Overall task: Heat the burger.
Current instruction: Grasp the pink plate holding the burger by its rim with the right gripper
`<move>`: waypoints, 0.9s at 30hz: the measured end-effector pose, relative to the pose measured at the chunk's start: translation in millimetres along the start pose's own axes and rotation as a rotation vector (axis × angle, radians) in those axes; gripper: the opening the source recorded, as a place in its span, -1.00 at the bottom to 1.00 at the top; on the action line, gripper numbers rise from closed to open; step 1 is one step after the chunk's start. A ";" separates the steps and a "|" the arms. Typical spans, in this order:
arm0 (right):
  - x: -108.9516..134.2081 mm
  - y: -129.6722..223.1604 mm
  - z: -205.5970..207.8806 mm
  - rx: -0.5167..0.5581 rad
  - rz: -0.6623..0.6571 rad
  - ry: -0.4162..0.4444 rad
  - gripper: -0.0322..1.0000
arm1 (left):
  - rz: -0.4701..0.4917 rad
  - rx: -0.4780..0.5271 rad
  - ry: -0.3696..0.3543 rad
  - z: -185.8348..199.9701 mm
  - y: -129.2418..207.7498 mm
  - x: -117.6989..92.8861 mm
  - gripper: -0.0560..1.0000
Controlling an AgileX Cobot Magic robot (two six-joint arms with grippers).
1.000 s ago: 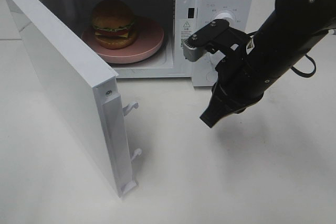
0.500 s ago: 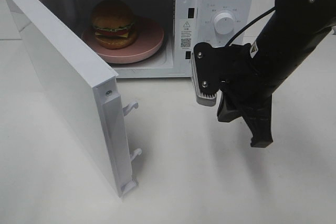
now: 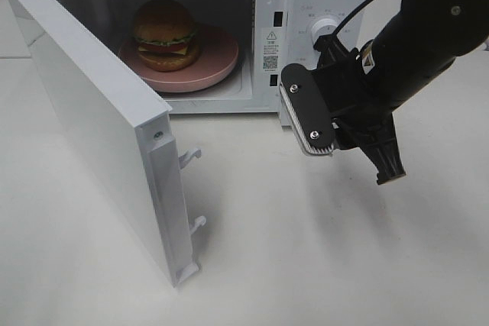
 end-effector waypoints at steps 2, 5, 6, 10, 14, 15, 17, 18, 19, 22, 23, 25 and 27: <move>-1.8 -0.9 0.0 -0.006 0.004 0.013 0.06 | 0.000 0.000 0.000 0.0 0.0 0.0 0.95; -9.0 -6.1 0.4 -0.043 0.006 0.064 0.37 | 0.000 0.000 0.000 0.0 0.0 0.0 0.95; -9.0 -6.1 0.4 -0.043 0.006 0.064 0.37 | 0.000 0.000 0.000 0.0 0.0 0.0 0.95; -13.9 -9.9 0.4 -0.070 0.006 0.099 0.64 | 0.000 0.000 0.000 0.0 0.0 0.0 0.95; -16.8 -13.0 -0.3 -0.078 0.009 0.108 0.62 | 0.000 0.000 0.000 0.0 0.0 0.0 0.95; -18.2 -15.5 -0.7 -0.081 0.012 0.110 0.61 | 0.000 0.000 0.000 0.0 0.0 0.0 0.95; -20.1 -22.7 -2.2 -0.091 0.024 0.112 0.58 | 0.000 0.000 0.000 0.0 0.0 0.0 0.95; -23.2 -31.3 -3.9 -0.104 0.036 0.118 0.56 | 0.000 0.000 0.000 0.0 0.0 0.0 0.95; -23.2 -31.3 -3.9 -0.104 0.036 0.118 0.56 | 0.000 0.000 0.000 0.0 0.0 0.0 0.95; -29.3 -41.9 -7.0 -0.121 0.047 0.131 0.55 | 0.000 0.000 0.000 0.0 0.0 0.0 0.95; -32.0 -49.0 -11.8 -0.133 0.056 0.137 0.55 | 0.000 0.000 0.000 0.0 0.0 0.0 0.95; -33.6 -51.9 -13.9 -0.137 0.058 0.139 0.55 | 0.000 0.000 0.000 0.0 0.0 0.0 0.95; -36.8 -62.7 -19.8 -0.153 0.071 0.145 0.55 | 0.000 0.000 0.000 0.0 0.0 0.0 0.95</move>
Point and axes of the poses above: a point on each arm's last joint axis where the gripper is mounted, z pointing back along that axis away from the gripper, x along the wrist's bending axis when the last joint is at zero, y = z × x, the point moved 5 cm from there along -z, pointing out along that axis toward the gripper, and after that the axes turned 15 degrees about -z, right-handed, at the moved point
